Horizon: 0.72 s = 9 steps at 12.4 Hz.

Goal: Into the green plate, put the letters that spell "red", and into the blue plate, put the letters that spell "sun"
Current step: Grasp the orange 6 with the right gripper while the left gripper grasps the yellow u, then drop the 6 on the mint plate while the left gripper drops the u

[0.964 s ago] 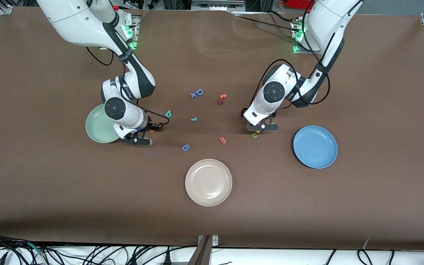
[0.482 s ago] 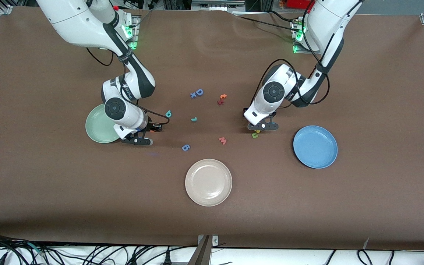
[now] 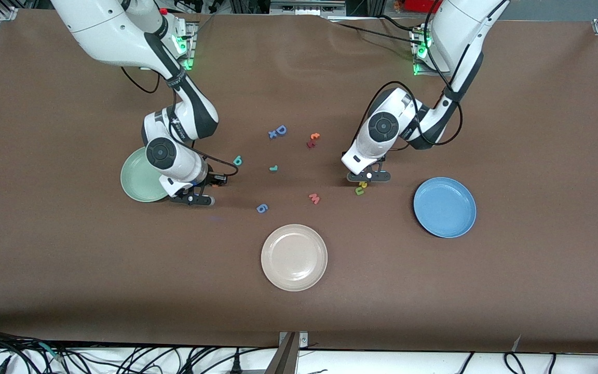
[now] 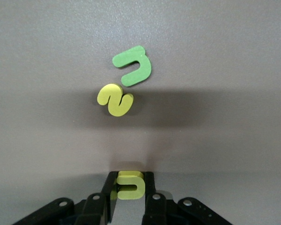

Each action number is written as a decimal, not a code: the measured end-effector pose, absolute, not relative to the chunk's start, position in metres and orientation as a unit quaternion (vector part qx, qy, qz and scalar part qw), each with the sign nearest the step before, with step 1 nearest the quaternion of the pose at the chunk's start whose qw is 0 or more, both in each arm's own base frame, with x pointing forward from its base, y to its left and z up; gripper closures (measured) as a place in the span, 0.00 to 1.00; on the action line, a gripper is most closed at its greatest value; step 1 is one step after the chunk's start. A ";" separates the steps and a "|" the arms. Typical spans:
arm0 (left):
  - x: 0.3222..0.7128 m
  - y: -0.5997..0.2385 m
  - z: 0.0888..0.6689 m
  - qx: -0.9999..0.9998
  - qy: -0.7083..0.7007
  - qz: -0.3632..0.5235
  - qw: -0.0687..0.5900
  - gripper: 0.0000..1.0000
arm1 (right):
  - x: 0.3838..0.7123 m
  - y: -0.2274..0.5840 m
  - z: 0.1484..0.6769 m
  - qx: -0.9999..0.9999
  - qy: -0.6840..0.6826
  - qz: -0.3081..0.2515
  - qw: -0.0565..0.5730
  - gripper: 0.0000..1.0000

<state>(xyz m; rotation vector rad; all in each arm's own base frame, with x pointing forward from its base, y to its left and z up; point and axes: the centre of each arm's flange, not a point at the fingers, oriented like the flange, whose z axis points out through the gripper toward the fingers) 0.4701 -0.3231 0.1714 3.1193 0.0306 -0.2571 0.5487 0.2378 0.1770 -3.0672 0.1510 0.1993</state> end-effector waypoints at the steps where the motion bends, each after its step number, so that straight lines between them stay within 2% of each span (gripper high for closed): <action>1: 0.470 -0.323 0.172 0.997 0.010 -0.082 0.006 0.73 | 0.550 0.238 0.180 -0.996 0.049 0.064 0.032 0.72; 5: 0.475 -0.320 0.190 0.996 0.002 -0.093 -0.011 0.73 | 0.563 0.218 0.242 -0.996 0.058 0.070 0.016 0.72; 9: 0.518 -0.272 0.260 0.993 -0.060 -0.099 -0.023 0.73 | 0.574 0.151 0.277 -0.995 0.044 0.089 -0.006 0.72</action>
